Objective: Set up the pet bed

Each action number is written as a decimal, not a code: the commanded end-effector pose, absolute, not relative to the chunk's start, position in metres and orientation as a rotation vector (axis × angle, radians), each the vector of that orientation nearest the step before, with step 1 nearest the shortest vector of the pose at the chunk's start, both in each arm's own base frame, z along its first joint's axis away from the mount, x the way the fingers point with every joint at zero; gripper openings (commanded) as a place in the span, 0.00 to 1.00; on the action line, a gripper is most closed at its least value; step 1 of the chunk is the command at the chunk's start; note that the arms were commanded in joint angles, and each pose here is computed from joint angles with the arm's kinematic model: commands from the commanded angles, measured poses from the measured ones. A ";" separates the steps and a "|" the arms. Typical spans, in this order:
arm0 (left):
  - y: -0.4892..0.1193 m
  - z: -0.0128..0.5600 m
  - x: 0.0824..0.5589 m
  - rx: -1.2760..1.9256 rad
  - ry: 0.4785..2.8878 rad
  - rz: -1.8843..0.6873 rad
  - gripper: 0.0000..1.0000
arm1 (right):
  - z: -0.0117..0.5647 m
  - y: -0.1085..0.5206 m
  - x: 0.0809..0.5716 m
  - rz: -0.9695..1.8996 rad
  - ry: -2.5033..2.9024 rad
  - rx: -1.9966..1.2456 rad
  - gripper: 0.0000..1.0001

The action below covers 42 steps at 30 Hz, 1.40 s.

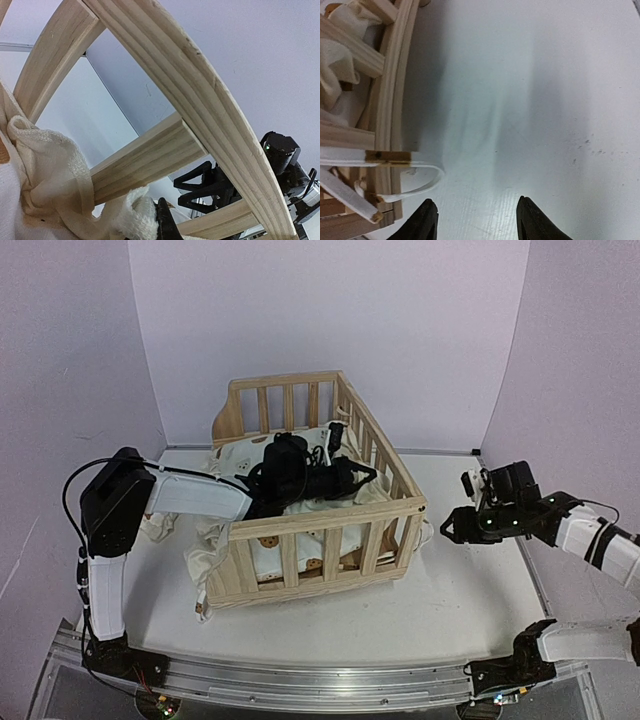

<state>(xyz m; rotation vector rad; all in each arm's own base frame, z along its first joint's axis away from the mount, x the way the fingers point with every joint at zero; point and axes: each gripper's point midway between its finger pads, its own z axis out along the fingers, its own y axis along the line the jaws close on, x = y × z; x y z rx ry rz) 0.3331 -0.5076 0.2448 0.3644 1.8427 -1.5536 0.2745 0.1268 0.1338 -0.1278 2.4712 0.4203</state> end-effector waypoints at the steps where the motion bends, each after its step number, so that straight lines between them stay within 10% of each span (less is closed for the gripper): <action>1: -0.496 0.293 0.334 0.375 1.726 -1.583 0.00 | 0.131 0.163 0.266 0.715 2.488 -0.192 0.58; 11: -0.496 0.290 0.336 0.361 1.733 -1.582 0.00 | 0.072 0.166 0.302 0.684 2.526 0.010 0.55; 17: -0.496 0.288 0.336 0.359 1.738 -1.580 0.00 | 0.072 0.032 0.291 -0.387 2.571 0.222 0.54; 25: -0.496 0.288 0.333 0.366 1.743 -1.589 0.00 | 0.144 0.128 0.278 0.470 2.508 -0.113 0.74; 32: -0.496 0.292 0.331 0.378 1.736 -1.600 0.00 | 0.162 0.191 0.247 1.297 2.395 -0.283 0.60; 42: -0.495 0.293 0.329 0.380 1.741 -1.606 0.00 | 0.147 0.206 0.254 1.449 2.305 -0.343 0.32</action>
